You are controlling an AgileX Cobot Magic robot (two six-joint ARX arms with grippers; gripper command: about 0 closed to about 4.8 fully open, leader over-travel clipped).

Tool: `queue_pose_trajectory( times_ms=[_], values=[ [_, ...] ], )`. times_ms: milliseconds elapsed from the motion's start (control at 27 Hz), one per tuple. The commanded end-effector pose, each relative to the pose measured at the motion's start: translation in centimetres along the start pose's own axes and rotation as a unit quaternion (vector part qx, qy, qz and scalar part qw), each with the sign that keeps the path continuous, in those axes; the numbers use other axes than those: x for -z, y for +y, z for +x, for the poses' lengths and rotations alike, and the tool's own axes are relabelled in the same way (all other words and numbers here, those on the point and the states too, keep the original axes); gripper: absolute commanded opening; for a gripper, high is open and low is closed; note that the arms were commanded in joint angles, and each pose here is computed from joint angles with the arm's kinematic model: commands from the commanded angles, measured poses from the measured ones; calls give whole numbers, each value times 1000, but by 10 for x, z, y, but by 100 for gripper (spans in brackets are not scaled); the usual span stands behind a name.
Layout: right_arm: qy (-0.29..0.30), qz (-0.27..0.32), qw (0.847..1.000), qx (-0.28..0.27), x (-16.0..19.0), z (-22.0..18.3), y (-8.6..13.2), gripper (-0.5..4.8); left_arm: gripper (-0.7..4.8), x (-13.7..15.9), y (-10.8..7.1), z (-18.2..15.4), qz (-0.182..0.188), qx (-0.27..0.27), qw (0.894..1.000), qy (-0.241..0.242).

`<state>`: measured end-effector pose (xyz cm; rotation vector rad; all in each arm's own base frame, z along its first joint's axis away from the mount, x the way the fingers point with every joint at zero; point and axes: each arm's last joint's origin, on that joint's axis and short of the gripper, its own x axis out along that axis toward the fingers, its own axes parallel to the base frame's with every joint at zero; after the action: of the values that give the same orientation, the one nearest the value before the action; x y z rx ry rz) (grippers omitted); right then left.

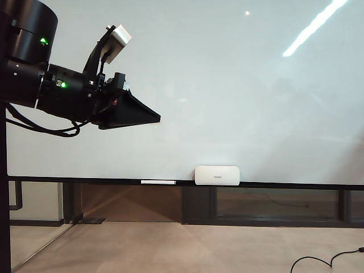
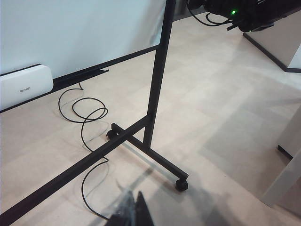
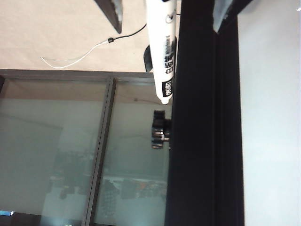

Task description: Reach to the right to find the marker pen, pick it up, and write the number 12 on the whiteboard.

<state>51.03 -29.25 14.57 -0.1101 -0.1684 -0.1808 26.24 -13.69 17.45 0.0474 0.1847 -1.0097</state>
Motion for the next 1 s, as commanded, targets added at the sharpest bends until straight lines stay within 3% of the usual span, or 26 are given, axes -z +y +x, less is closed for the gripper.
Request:
queue_pose_trajectory(
  times_ms=[37,260,631,742,1001],
  values=[
    [-15,-10,1000,3,-4,1,0,242,-5,-3,0,0,4,1,1000,-9],
    [-9,-8,1000,12,1,1,0,204,-5,-4,0,0,4,0,1000,-9],
    [-10,-18,1000,13,0,1,0,192,-5,-4,0,0,3,0,1000,-10],
    [-10,-18,1000,13,0,1,0,156,-5,-4,0,1,1,1,1000,-10],
    [-13,-19,1000,13,0,1,0,154,-5,-7,1,2,0,2,1000,-13]
  ],
)
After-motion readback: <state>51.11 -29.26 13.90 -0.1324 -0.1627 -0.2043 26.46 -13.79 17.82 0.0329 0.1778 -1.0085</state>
